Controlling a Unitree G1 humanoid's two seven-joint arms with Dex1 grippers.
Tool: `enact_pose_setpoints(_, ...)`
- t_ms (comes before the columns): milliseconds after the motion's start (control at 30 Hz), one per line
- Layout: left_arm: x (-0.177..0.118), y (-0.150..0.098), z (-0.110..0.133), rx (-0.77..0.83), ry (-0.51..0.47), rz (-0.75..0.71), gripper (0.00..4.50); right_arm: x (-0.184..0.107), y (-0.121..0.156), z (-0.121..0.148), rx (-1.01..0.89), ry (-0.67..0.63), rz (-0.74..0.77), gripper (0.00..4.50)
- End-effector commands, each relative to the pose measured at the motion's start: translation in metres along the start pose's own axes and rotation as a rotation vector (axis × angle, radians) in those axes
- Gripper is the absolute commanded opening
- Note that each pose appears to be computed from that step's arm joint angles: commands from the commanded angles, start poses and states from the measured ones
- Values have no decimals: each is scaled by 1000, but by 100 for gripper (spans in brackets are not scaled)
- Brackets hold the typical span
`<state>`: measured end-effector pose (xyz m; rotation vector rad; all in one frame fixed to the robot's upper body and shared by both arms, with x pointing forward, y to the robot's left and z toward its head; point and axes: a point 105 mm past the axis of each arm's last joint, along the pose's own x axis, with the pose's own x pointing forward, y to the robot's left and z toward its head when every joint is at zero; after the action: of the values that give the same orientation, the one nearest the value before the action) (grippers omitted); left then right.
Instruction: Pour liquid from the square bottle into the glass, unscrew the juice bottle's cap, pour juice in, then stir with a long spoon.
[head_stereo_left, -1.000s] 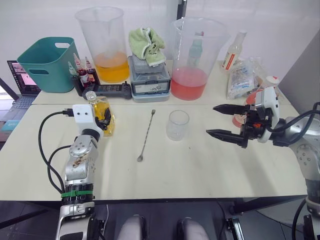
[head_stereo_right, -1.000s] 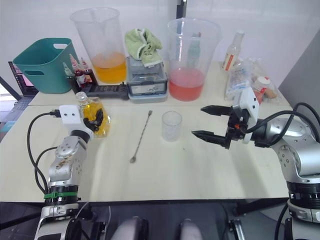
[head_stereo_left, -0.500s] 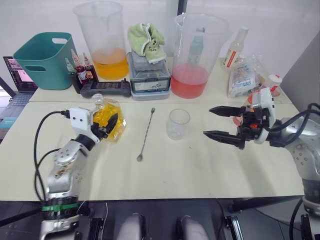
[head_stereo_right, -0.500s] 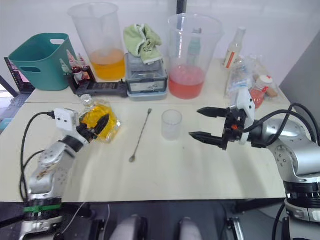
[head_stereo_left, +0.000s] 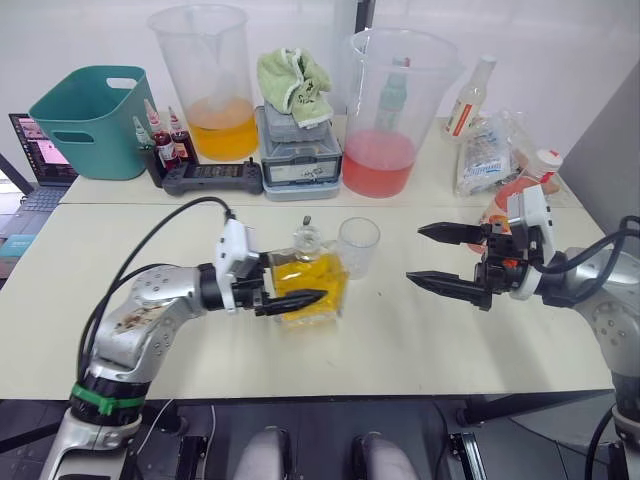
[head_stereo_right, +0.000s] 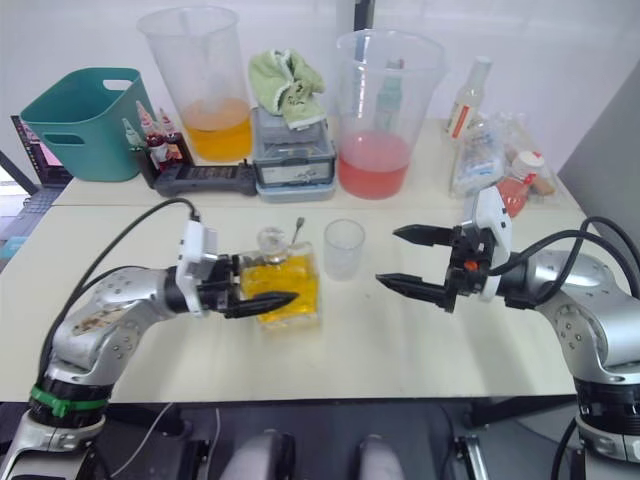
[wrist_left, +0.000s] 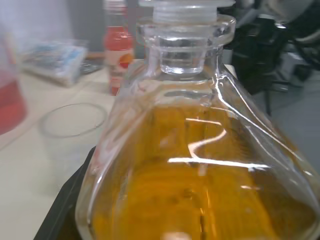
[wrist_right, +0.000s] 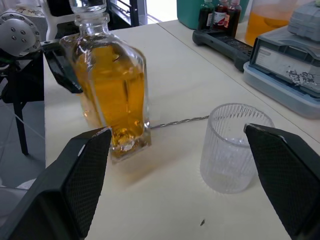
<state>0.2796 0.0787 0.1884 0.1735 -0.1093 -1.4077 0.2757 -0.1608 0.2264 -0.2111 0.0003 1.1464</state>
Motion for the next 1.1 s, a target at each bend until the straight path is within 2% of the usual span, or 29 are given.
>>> enact_pose_setpoints(33, 16, 3, 20, 132, -73, -57, 284, -9, 5, 17, -54, -24, -33, 450)
enact_pose_setpoints(333, 43, 19, 2, 144, -72, -69, 284, -15, 10, 17, -46, -28, -100, 450)
enact_pose_setpoints(533, 42, 19, -16, 144, -51, -73, 284, -18, 11, 14, -22, -27, -122, 450)
enact_pose_setpoints(633, 41, 25, -25, 103, -9, -53, 284, -18, 9, 14, -25, -20, -120, 450)
enact_pose_setpoints(700, 39, 25, -24, 94, 1, -61, 385, -17, 7, 15, -25, -21, -117, 450)
enact_pose_setpoints(767, 38, 24, -19, 87, 0, -75, 446, -17, 6, 15, -25, -22, -114, 450)
enact_pose_setpoints(1100, 30, 14, 8, 96, 53, -73, 448, -7, 4, 11, -20, -48, -92, 450)
